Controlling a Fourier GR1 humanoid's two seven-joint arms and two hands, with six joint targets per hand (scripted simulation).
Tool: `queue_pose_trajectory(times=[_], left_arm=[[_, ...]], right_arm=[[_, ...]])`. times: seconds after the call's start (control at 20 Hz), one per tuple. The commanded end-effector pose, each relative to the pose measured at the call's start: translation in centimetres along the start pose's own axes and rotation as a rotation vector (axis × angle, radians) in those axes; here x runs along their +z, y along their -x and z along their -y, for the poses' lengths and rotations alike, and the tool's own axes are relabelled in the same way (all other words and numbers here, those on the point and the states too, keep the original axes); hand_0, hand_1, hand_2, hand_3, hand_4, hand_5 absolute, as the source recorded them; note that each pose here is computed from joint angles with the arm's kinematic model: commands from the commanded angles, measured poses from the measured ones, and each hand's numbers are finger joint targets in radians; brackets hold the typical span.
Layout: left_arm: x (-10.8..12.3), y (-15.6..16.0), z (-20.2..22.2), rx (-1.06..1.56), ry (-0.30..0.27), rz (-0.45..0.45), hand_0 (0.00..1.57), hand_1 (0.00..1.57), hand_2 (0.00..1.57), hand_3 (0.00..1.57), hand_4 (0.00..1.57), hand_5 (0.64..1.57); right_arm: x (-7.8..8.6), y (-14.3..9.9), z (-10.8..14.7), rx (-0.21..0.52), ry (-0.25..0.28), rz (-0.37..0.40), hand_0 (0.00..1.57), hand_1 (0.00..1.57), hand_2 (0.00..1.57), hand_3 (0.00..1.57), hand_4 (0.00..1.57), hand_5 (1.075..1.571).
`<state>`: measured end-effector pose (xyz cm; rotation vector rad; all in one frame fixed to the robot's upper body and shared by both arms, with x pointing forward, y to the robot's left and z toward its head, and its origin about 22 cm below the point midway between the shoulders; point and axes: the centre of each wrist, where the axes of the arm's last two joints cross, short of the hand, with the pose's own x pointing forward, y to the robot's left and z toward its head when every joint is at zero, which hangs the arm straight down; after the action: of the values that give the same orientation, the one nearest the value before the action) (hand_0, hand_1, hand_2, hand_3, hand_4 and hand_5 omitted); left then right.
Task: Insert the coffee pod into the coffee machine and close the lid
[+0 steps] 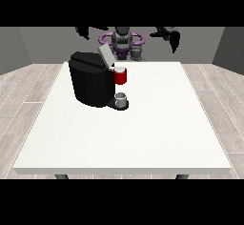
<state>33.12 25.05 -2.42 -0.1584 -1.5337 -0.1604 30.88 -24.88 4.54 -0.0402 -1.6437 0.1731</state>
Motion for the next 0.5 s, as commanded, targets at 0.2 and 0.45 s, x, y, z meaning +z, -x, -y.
queue_pose_trajectory(times=[0.2,0.45], left_arm=[[0.4,-3.3,0.6,0.011,-0.03,0.079,0.0,0.0,0.0,0.0,0.0,1.571],[2.0,-3.7,0.1,-0.021,-0.012,0.084,0.0,0.0,0.0,0.0,0.0,1.571]], right_arm=[[-2.9,-0.7,0.5,-0.039,-0.002,0.056,0.0,0.0,0.0,0.0,0.0,1.571],[-3.8,0.0,1.6,-0.048,-0.002,0.042,0.0,0.0,0.0,0.0,0.0,1.571]])
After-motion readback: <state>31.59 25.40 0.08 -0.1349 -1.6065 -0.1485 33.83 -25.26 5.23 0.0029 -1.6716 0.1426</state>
